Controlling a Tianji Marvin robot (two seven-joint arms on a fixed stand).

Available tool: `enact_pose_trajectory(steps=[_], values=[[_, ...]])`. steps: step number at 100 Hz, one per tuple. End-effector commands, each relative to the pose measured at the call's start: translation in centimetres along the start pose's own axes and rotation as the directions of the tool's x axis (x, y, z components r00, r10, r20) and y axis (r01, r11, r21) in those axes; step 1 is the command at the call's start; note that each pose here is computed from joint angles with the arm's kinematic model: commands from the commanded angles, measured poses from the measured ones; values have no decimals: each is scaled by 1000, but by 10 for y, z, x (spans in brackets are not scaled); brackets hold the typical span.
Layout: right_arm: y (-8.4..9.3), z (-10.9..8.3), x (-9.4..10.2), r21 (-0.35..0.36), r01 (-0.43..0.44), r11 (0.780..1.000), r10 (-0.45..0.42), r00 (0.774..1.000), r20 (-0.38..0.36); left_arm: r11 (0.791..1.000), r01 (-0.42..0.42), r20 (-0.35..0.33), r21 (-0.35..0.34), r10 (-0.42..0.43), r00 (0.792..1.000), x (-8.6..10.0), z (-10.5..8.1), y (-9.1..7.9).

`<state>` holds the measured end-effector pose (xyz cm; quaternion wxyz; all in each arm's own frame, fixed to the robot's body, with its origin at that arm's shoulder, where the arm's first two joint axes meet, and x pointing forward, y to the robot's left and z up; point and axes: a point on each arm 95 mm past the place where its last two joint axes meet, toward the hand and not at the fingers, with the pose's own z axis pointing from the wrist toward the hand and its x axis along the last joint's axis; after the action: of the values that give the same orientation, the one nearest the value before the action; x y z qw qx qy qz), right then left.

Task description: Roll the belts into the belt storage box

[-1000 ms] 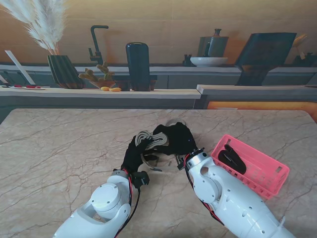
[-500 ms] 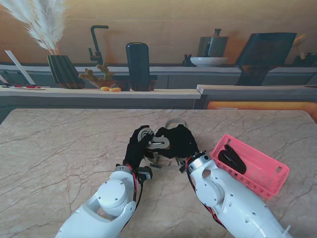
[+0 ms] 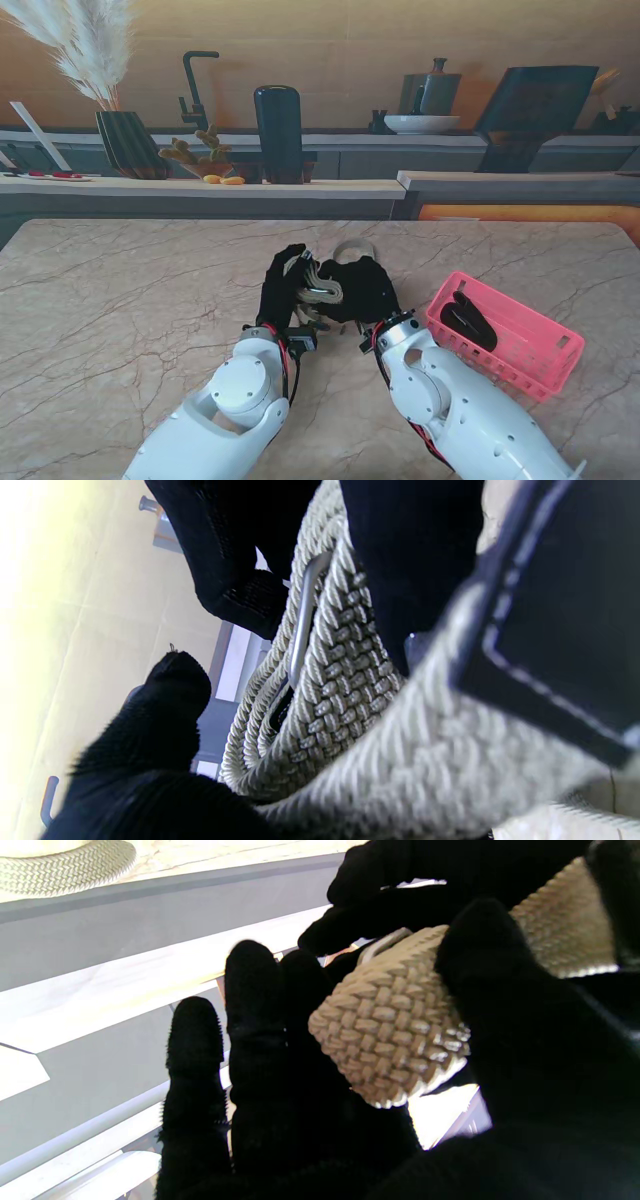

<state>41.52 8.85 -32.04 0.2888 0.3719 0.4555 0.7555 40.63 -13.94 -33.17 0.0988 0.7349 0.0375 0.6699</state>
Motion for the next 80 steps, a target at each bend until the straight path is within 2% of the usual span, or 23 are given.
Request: enact_pose_trajectory(steps=[1, 23, 49, 66, 80], values=[[-6, 5, 12, 1, -23, 1000, 23, 1000, -9, 999, 35, -10, -37, -36, 999, 4, -4, 18], [-9, 11, 15, -30, -29, 999, 30, 999, 30, 998, 51, -7, -47, -51, 999, 2, -6, 22], [-6, 15, 19, -91, -67, 994, 75, 993, 92, 998, -30, -40, -55, 28, 999, -8, -2, 25], [-2, 15, 17, -139, -101, 985, 123, 979, 160, 996, -47, -21, -74, 45, 999, -12, -3, 24], [-2, 16, 19, -151, -132, 980, 158, 972, 175, 994, -56, 3, -97, 57, 998, -17, -3, 28]])
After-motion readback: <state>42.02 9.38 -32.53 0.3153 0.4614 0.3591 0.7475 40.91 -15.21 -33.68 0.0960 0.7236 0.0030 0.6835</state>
